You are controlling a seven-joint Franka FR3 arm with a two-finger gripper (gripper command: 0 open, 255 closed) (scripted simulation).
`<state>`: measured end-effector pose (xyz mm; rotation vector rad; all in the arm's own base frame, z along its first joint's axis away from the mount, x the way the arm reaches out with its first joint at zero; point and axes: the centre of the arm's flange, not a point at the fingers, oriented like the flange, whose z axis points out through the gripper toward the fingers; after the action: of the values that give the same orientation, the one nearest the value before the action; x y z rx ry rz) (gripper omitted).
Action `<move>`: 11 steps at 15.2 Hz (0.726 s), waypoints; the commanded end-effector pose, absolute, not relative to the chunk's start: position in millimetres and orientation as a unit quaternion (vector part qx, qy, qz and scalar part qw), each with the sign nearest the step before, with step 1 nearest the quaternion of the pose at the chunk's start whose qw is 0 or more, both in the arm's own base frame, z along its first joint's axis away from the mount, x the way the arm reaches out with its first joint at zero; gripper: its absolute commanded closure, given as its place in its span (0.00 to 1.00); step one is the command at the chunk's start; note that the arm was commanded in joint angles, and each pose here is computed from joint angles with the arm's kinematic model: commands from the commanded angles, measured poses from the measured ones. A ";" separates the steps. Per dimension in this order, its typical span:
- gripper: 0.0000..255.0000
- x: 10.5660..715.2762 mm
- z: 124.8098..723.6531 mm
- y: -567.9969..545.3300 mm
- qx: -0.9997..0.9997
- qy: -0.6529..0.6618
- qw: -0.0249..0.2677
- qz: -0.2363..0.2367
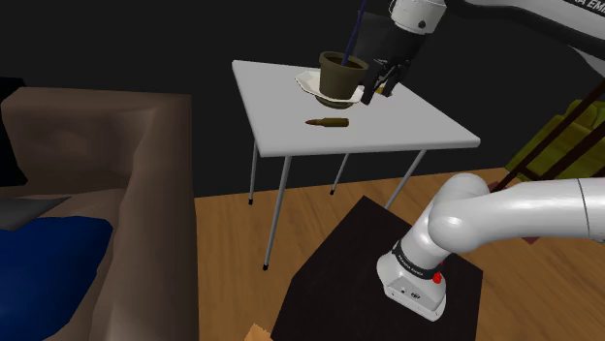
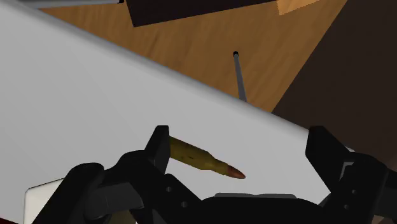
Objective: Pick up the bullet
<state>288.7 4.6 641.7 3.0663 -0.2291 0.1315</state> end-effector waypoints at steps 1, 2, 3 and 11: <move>0.00 288.7 641.7 4.6 0.996 -0.074 0.032 0.043; 0.00 296.3 634.4 -4.6 0.998 -0.040 0.031 0.039; 0.00 304.5 627.1 -13.3 0.999 -0.005 0.030 0.036; 0.00 384.9 565.3 -59.0 0.962 0.271 0.020 0.008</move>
<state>373.4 -55.7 573.4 3.0163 0.7189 0.0355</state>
